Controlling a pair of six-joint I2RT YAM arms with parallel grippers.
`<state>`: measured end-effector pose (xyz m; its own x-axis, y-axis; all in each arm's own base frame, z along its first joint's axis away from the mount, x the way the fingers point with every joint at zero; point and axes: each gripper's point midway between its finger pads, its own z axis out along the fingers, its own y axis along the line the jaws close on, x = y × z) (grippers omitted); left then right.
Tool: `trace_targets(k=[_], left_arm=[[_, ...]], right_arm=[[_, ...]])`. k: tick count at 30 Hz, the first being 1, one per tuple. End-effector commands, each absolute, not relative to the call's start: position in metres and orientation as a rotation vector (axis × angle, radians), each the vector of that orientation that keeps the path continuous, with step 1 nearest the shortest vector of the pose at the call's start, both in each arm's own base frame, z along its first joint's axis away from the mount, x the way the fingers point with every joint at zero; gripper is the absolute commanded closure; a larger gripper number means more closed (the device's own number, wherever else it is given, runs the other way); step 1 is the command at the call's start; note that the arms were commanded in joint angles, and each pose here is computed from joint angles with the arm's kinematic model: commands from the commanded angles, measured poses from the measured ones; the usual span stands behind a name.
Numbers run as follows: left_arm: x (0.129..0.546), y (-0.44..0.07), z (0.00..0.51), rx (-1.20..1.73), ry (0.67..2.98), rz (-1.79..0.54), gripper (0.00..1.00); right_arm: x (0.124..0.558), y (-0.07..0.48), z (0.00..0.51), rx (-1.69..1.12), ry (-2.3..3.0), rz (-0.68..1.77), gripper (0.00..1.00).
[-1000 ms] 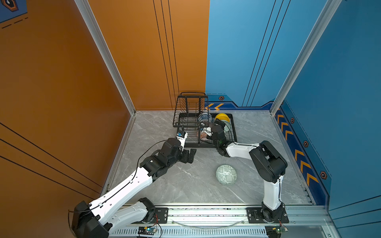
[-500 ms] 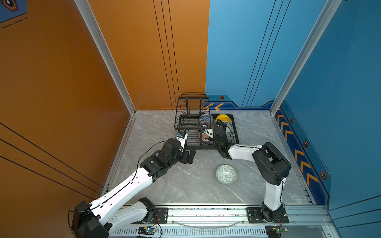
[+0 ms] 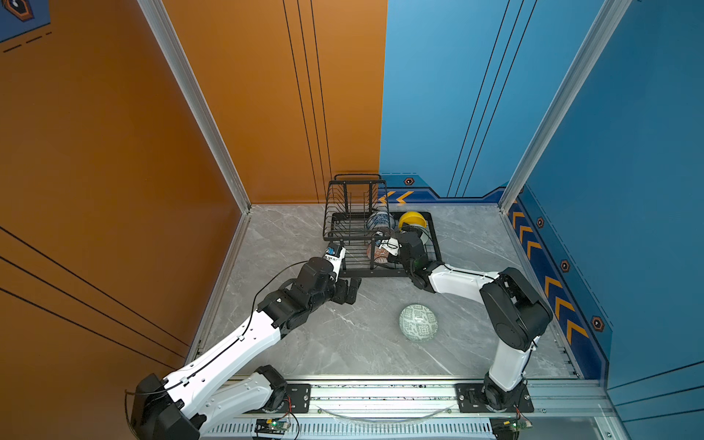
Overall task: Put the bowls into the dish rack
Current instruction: 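Open the right gripper and draw it back from the orange bowl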
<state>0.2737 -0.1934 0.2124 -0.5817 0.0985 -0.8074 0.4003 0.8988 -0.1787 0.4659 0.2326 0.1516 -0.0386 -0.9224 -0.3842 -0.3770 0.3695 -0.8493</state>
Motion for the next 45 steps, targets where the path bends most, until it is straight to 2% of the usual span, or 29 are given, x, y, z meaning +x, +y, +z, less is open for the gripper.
trace_targets(k=[1,32,45], left_arm=[[0.273,-0.185,0.208,0.334,2.183,-0.407,0.02],[0.276,-0.184,0.207,0.332,2.19,-0.398,0.02],[0.282,-0.194,0.204,0.345,2.195,-0.429,0.02]], right_arm=[[0.455,0.239,0.158,-1.219,1.619,-0.596,0.0],[0.426,0.187,0.163,-1.108,1.758,-0.618,0.0],[0.388,0.16,0.186,-0.879,1.81,-0.443,0.0]])
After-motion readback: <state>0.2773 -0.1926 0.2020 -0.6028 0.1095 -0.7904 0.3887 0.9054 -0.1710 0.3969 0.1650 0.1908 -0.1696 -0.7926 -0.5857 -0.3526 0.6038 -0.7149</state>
